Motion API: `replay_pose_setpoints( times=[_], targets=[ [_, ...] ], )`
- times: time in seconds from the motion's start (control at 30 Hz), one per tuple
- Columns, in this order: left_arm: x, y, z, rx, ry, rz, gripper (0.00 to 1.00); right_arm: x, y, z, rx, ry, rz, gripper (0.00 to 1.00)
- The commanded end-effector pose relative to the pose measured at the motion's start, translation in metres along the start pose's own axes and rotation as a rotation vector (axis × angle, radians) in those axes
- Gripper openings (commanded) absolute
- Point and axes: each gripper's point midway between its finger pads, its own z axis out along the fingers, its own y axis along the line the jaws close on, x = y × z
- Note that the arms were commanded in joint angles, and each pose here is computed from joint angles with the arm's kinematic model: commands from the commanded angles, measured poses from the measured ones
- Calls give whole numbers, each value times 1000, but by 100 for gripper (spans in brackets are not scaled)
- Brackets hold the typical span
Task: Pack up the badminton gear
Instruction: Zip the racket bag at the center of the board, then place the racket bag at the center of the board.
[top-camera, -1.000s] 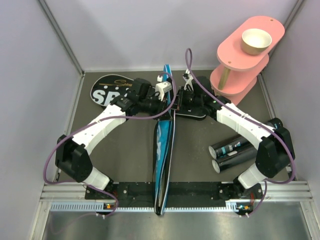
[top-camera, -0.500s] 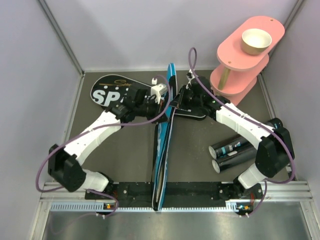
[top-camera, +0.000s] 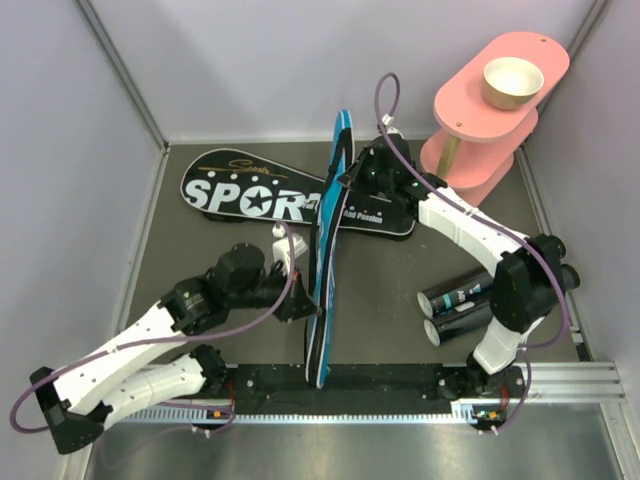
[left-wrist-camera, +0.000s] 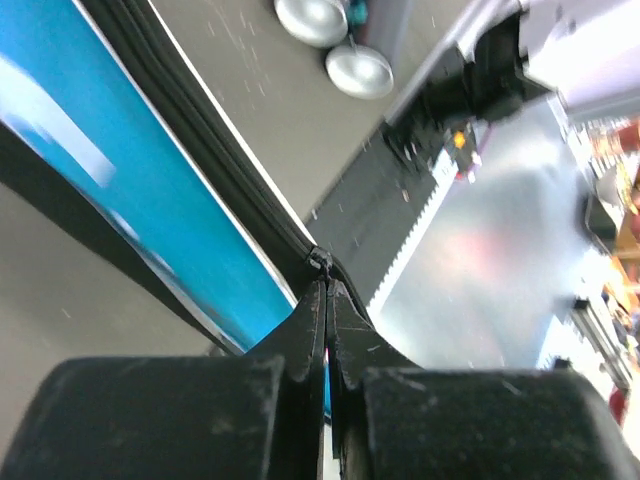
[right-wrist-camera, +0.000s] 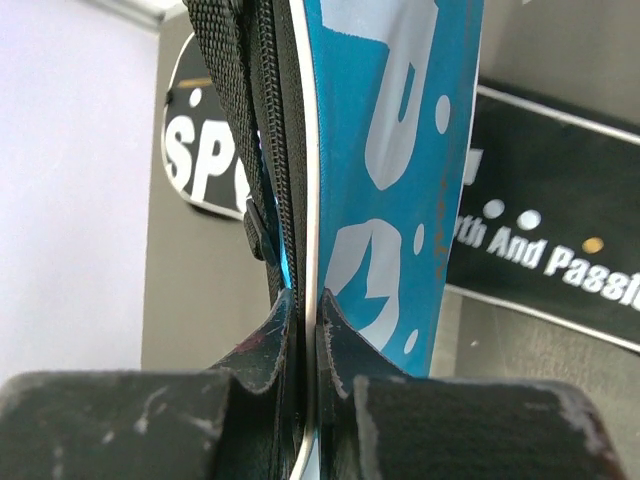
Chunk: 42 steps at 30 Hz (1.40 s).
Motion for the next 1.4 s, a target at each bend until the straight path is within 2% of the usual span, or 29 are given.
replay_pose_setpoints(
  times=[0.0, 0.07, 0.3, 0.47, 0.57, 0.67, 0.7, 0.73, 0.77, 0.83, 0.87, 0.9, 0.93, 0.97, 1.13, 1.27, 1.3, 1.37],
  targets=[
    [61, -26, -18, 77, 139, -165, 0, -111, 8, -3, -5, -373, 85, 0],
    [77, -26, -17, 66, 162, -205, 0, -118, 1, -2, 29, -414, 98, 0],
    [130, -40, -30, 68, 288, -195, 0, -133, -20, 4, 102, -512, 154, 0],
    [164, -24, -37, -9, 357, -231, 0, -144, -27, 11, 124, -538, 166, 0],
    [173, -12, -38, -57, 363, -235, 0, -141, -26, 18, 111, -503, 155, 0],
    [154, -12, -27, -73, 298, -151, 2, -122, -17, 24, 61, -403, 83, 0],
    [140, -24, -24, -43, 269, -127, 7, -116, -15, 23, 47, -380, 69, 0],
    [130, -33, -19, -11, 250, -71, 23, -97, -23, 26, 33, -327, 49, 0],
    [129, -37, -9, -21, 279, -44, 33, -96, -20, 16, 3, -323, 21, 0],
    [108, -58, -5, 10, 273, 8, 50, -74, -32, 17, -51, -207, 16, 0],
    [107, -60, 5, -11, 303, 29, 54, -67, -36, 16, -64, -170, 3, 3],
    [93, -72, 7, 10, 279, 45, 58, -59, -39, 15, -73, -134, -17, 9],
    [88, -73, 10, 8, 273, 77, 61, -56, -50, 14, -42, -122, -69, 23],
    [84, -70, 16, -20, 275, 88, 71, -44, -63, 12, 7, -71, -92, 29],
    [42, -62, 17, -91, 213, 117, 74, -36, -96, -9, 151, 30, -255, 56],
    [10, -36, 15, -118, 142, 23, 75, -26, -121, -40, 339, 104, -327, 70],
    [1, -35, 16, -106, 107, 12, 75, -21, -132, -51, 402, 114, -345, 77],
    [-14, -25, 12, -118, 62, -18, 75, -19, -132, -68, 431, 112, -365, 82]
  ],
)
